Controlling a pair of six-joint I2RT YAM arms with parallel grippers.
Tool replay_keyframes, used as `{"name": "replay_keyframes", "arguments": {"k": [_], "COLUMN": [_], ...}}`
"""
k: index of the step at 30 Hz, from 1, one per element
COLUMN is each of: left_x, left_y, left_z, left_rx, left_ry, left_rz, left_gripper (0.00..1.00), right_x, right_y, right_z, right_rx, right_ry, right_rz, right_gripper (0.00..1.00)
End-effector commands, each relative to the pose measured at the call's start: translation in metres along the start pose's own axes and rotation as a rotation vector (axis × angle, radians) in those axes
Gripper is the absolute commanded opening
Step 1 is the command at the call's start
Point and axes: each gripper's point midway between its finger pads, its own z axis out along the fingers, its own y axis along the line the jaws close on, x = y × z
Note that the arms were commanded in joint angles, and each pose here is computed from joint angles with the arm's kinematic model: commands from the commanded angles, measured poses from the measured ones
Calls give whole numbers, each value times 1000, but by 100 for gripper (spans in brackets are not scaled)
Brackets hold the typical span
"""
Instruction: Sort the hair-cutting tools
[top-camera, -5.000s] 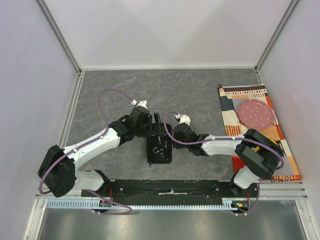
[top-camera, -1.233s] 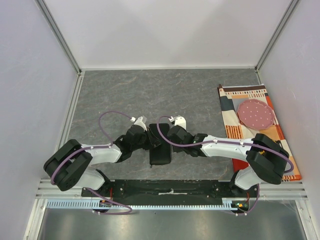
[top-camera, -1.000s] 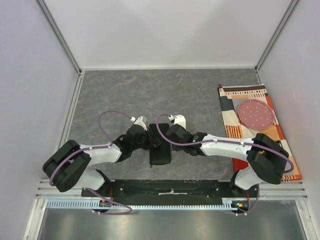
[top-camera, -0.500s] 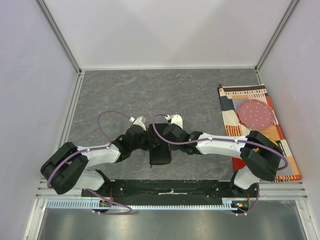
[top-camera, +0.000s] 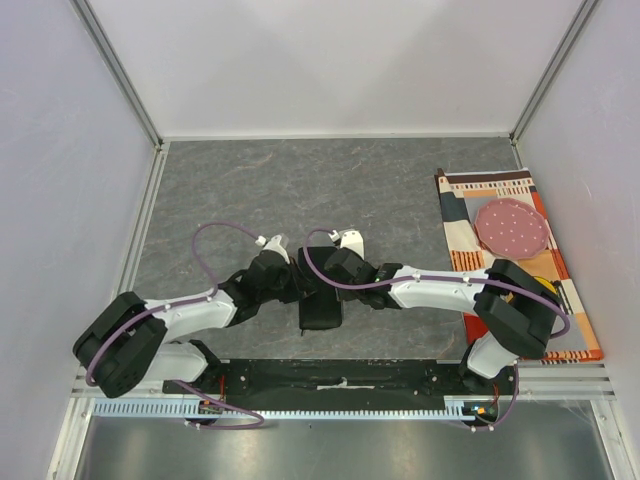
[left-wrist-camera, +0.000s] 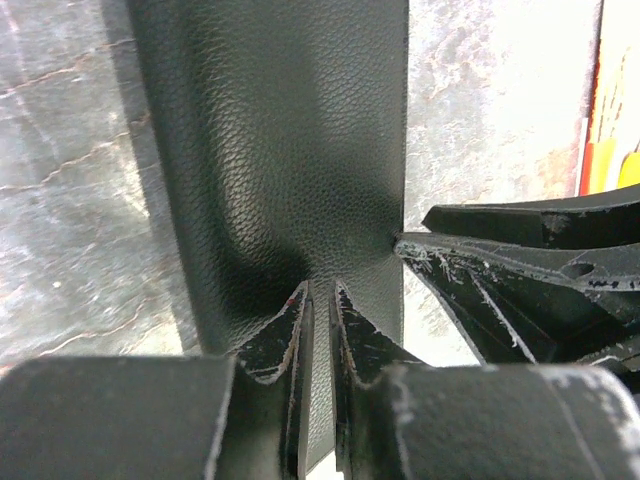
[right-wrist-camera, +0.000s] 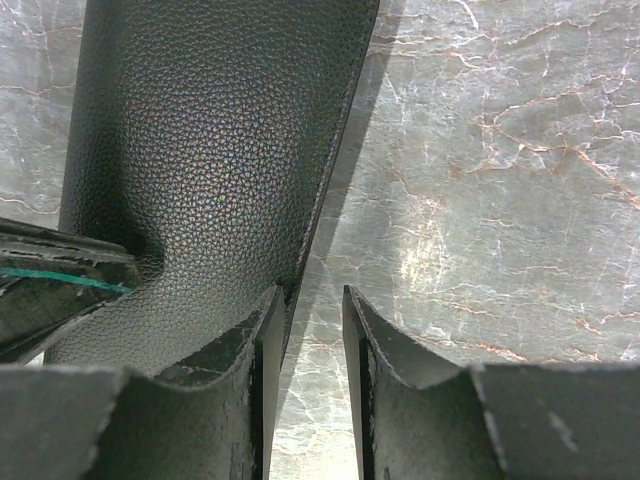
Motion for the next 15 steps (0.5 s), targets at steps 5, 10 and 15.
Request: {"name": "replay_keyframes", "arguments": {"k": [5,10,15], "left_x": [-20,-25,-32], "left_y": [10,7,17], "left_z": [-22,-34,-47], "left_rx": [-91,-45,-95], "left_ry": [-42,-52,-93], "left_rz": [78,92,94], "left_gripper": [19,13,11], "right_x": [17,20,22], "right_y": [-2,-1,-2], "right_z": [11,13,14], "right_rx": [5,1,1], "right_ry": [31,39,46], "right_rz": [-6,-10,-17], "right_gripper": [38,38,37]}}
